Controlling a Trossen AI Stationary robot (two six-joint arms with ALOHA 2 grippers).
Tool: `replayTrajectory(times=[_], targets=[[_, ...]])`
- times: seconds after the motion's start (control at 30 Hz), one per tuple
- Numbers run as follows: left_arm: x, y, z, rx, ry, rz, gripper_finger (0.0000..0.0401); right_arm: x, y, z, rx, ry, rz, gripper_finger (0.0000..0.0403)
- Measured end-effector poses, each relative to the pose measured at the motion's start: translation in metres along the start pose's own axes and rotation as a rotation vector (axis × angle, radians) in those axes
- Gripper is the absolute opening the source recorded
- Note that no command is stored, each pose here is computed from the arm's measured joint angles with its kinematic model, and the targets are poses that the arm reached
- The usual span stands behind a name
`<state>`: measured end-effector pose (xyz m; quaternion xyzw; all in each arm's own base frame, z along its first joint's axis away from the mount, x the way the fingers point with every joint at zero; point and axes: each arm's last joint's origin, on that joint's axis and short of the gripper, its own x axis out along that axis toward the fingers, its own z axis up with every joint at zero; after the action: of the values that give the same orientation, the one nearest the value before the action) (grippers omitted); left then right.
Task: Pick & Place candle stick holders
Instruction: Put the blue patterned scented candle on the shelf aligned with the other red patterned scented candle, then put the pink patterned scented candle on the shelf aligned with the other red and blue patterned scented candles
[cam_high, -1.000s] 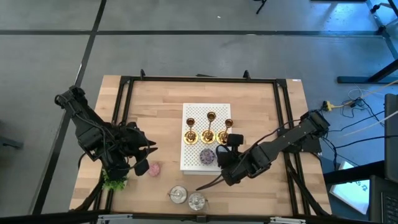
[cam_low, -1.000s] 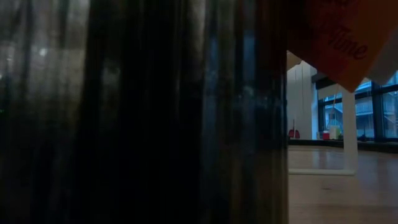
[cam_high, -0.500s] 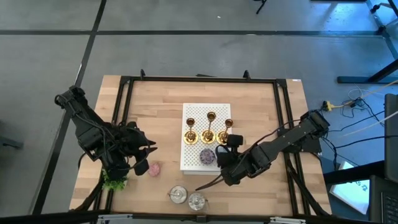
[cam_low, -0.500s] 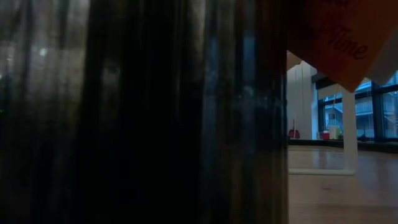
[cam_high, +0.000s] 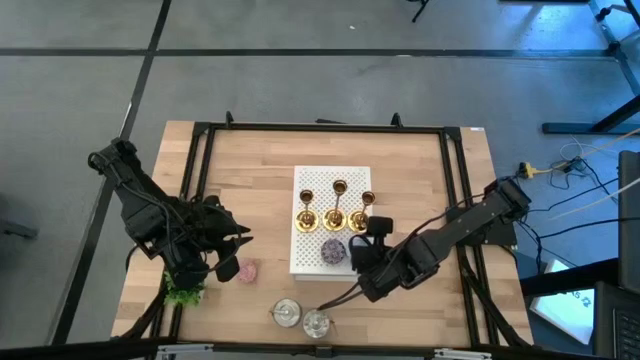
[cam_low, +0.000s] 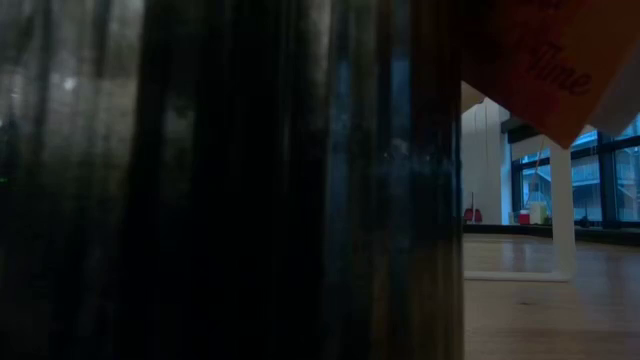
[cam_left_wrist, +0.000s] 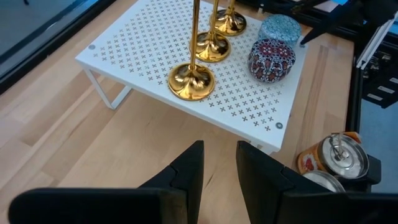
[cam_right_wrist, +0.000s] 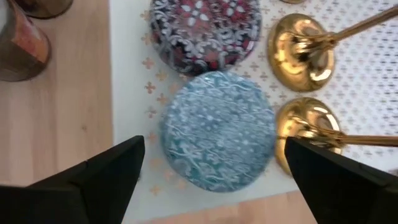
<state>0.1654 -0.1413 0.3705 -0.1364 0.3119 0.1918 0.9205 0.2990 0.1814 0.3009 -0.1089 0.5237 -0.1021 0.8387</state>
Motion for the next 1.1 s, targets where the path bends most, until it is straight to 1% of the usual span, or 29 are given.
replayTrajectory(times=[0.2,0.33,0.47,0.53,0.63,0.67,0.73,0.77,0.8,0.93,1.03,1.1], targets=[[0.0,0.0,0.0,-0.018,-0.01,0.005,0.009,-0.014,-0.007,-0.003,-0.005,0.028,-0.026,0.0391],[0.0,0.0,0.001,-0.025,-0.025,0.012,0.009,-0.028,-0.009,-0.006,0.038,0.01,-0.011,0.0391],[0.0,0.001,0.001,-0.024,-0.036,0.017,0.009,-0.04,-0.004,-0.008,0.043,-0.011,0.012,0.0391],[0.0,0.001,0.001,-0.023,-0.04,0.019,0.009,-0.045,-0.001,-0.01,0.041,-0.014,0.037,0.0391],[0.0,0.001,0.001,-0.018,-0.053,0.029,0.009,-0.047,0.007,-0.012,-0.014,0.004,0.092,0.0391],[0.0,0.001,0.001,-0.018,-0.056,0.03,0.009,-0.047,0.009,-0.011,-0.008,-0.002,0.121,0.0391],[0.0,0.001,0.002,-0.021,-0.059,0.032,0.009,-0.047,0.012,-0.011,0.075,0.028,0.185,0.0391],[0.0,0.002,0.002,-0.03,-0.063,0.035,0.009,-0.048,0.013,-0.012,0.102,0.041,0.199,0.0391],[0.001,0.002,0.002,-0.04,-0.065,0.037,0.009,-0.049,0.015,-0.013,0.11,0.045,0.195,0.0391],[0.001,0.002,0.003,-0.069,-0.066,0.038,0.009,-0.058,0.011,-0.021,0.152,0.011,0.107,0.0391],[0.001,0.001,0.003,-0.075,-0.068,0.034,0.009,-0.077,-0.004,-0.029,0.183,-0.038,0.102,0.0391],[0.002,0.002,0.004,-0.089,-0.064,0.033,0.009,-0.093,-0.017,-0.039,0.207,-0.105,0.098,0.0391]])
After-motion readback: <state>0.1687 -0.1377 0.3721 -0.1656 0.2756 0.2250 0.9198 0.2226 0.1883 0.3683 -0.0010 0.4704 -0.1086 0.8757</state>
